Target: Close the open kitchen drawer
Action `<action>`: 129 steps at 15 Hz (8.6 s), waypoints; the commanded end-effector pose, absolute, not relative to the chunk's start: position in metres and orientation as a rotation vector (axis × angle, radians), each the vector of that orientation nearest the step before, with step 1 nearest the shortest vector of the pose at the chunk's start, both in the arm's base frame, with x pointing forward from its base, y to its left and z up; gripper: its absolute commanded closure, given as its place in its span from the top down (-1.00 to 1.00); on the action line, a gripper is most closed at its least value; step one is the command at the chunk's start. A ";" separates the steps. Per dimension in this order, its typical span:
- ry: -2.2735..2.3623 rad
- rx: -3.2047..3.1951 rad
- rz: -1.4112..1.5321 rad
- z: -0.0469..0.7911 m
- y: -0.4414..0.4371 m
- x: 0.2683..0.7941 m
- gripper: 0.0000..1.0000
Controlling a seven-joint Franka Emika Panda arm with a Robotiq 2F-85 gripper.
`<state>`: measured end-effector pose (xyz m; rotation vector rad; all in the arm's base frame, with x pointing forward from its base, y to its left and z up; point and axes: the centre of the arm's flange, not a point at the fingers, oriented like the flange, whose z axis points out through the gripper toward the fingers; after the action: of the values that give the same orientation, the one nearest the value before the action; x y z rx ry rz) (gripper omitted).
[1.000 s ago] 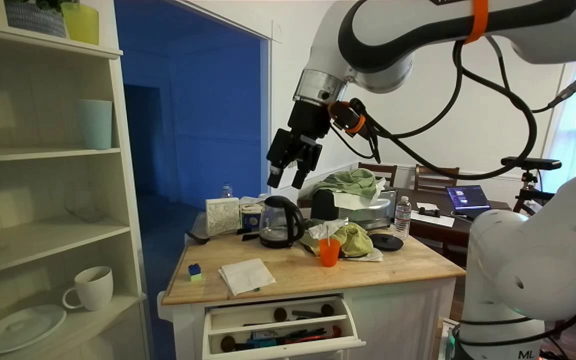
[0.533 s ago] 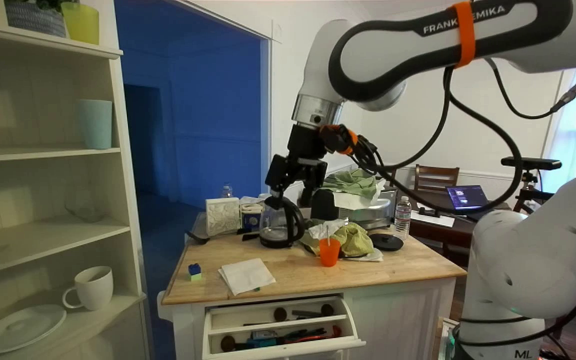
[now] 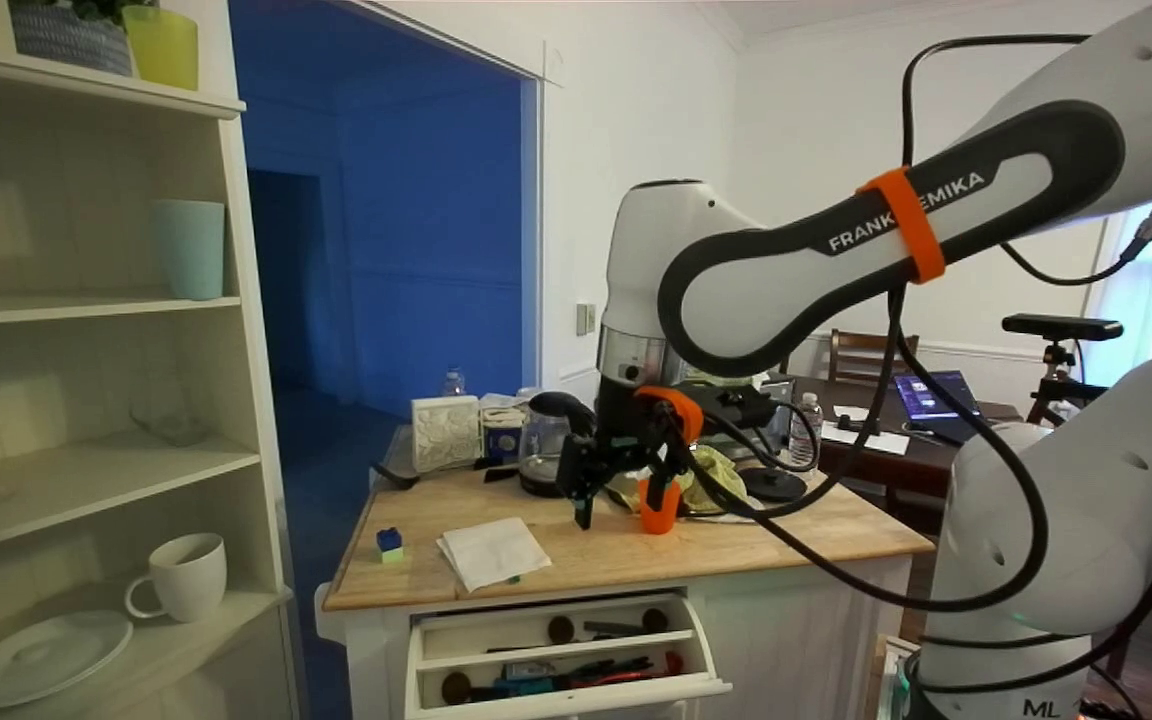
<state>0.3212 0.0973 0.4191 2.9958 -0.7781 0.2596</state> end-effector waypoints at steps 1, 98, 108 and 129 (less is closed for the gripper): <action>-0.890 2.920 0.277 0.370 0.094 0.305 1.00; -1.167 2.509 0.821 0.038 0.105 0.360 1.00; -1.210 2.430 0.955 0.056 0.079 0.389 1.00; -1.197 2.560 0.558 0.178 0.074 0.429 1.00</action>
<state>0.4224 0.0809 0.1273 2.5526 -1.2002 0.7090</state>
